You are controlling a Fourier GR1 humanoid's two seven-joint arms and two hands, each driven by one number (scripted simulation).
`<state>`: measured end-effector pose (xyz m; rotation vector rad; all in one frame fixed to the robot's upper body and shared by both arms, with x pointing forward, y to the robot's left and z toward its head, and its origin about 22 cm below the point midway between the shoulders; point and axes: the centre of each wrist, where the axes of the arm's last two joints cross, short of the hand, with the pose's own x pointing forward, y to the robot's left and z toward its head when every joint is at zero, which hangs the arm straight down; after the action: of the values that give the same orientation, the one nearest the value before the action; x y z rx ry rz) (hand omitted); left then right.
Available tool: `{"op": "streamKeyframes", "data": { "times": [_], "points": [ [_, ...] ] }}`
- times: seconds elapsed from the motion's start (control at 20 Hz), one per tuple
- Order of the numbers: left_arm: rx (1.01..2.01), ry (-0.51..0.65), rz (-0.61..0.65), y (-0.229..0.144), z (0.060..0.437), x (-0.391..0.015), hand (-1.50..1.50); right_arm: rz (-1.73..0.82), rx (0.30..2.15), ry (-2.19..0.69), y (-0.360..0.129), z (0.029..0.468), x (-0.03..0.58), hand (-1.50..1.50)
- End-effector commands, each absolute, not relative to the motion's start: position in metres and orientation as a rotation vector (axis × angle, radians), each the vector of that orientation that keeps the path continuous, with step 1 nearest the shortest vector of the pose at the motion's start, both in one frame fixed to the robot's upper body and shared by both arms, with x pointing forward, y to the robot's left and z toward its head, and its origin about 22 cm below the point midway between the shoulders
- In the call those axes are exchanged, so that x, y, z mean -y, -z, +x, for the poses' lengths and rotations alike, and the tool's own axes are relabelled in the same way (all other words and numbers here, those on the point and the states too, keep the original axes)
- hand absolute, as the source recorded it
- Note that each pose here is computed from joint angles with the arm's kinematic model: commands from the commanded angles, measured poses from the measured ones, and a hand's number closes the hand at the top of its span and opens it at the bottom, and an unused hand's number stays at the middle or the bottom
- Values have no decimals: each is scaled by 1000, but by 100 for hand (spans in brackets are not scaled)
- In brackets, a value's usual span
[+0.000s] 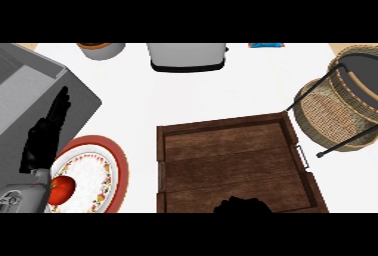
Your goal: Pick the bell pepper from the tray and place it in the tiered basket
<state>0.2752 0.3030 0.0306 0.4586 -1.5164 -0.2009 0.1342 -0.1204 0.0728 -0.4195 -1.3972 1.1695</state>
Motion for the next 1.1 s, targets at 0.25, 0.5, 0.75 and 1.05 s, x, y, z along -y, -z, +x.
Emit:
{"op": "streamKeyframes", "data": {
  "times": [0.25, 0.5, 0.75, 1.05],
  "points": [
    [1509, 178, 465, -30, 276, -314, 0, -505, 1849, -899, -171, 98, 195, 150],
    [1517, 223, 464, -37, 269, -313, 0, -660, 1894, -832, -193, 104, 213, 150],
    [1517, 202, 436, -26, 276, -308, 0, -784, 1853, -928, -206, 124, 240, 150],
    [1540, 220, 434, -32, 270, -294, 0, -664, 1853, -870, -218, 162, 255, 150]
  ]
}}
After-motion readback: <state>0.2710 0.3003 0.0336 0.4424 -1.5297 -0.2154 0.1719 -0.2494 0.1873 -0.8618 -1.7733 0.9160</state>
